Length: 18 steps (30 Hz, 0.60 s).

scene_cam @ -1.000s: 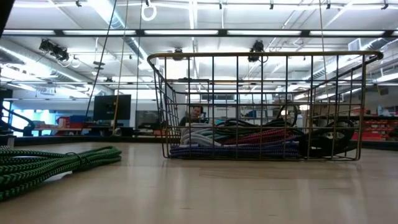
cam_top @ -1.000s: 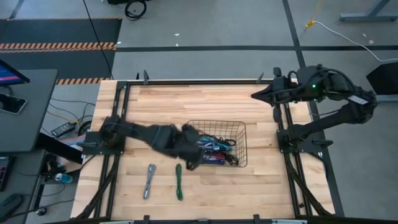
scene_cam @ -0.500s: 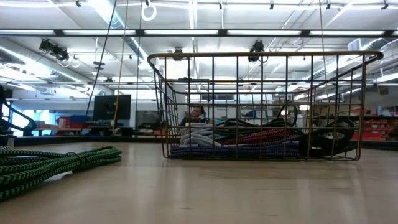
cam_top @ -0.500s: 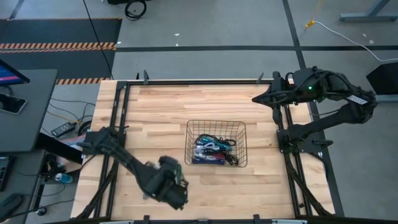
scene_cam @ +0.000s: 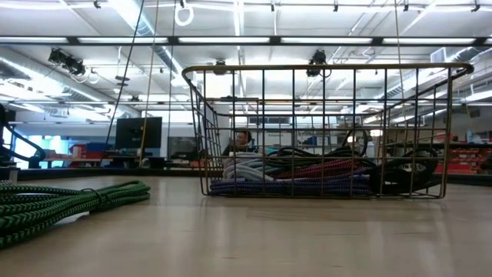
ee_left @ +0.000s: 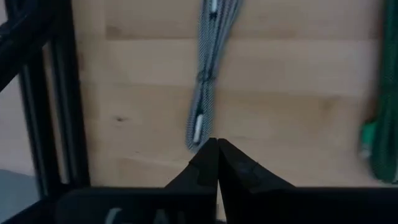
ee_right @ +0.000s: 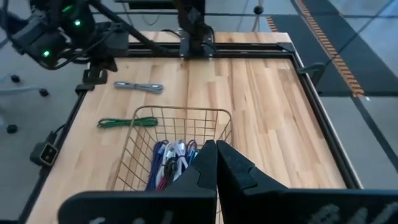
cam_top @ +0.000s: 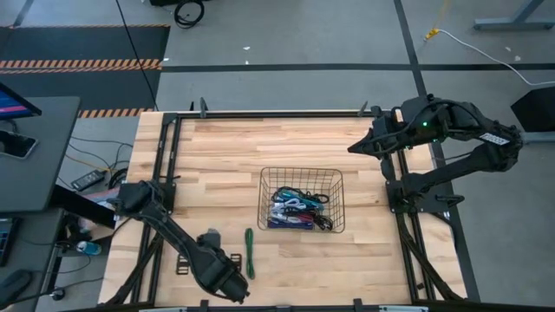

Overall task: Pick and place USB-C Cables
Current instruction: Put the black white charger cable into the wire basket

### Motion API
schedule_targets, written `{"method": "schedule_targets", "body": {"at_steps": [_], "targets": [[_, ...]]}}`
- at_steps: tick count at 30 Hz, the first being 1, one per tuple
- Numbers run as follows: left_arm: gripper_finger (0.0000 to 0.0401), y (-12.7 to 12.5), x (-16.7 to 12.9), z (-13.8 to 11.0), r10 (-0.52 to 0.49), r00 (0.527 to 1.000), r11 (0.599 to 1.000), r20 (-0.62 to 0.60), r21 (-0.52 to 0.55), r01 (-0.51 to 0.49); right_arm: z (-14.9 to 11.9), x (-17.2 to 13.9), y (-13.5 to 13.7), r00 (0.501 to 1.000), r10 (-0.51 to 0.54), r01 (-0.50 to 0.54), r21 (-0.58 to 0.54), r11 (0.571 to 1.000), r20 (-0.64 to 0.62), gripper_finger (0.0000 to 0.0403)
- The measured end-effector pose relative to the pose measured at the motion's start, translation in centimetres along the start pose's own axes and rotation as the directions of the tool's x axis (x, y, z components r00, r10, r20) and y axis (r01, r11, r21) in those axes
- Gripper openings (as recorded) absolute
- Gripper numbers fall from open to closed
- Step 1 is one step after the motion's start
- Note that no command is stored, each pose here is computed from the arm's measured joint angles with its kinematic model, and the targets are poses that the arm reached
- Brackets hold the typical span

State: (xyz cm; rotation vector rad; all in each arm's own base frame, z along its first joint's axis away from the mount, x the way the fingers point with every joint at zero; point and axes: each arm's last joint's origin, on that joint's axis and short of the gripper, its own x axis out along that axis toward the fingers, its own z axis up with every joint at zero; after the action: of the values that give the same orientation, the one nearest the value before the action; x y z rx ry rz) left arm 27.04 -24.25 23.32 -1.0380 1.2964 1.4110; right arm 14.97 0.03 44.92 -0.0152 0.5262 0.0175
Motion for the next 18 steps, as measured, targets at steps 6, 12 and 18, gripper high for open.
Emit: {"method": "schedule_targets", "body": {"at_steps": [6,12,18], "targets": [[0.0047,-0.9,-0.2,1.8,-0.025,0.994,1.000,0.105,-0.011,0.027,0.0,0.0,0.0,1.000,0.007,-0.006,-0.068,0.998,0.002,0.0001],[0.0119,-1.0,1.0,3.2,0.032,0.985,0.998,0.170,0.039,-0.039,0.0,0.0,0.0,1.000,0.006,-0.006,-0.089,0.996,0.002,0.0001],[0.0167,-0.8,4.8,2.8,0.011,0.996,0.998,0.087,0.061,-0.017,0.1,0.0,-0.1,1.000,-0.020,0.021,-0.089,0.996,0.010,0.0001]]}}
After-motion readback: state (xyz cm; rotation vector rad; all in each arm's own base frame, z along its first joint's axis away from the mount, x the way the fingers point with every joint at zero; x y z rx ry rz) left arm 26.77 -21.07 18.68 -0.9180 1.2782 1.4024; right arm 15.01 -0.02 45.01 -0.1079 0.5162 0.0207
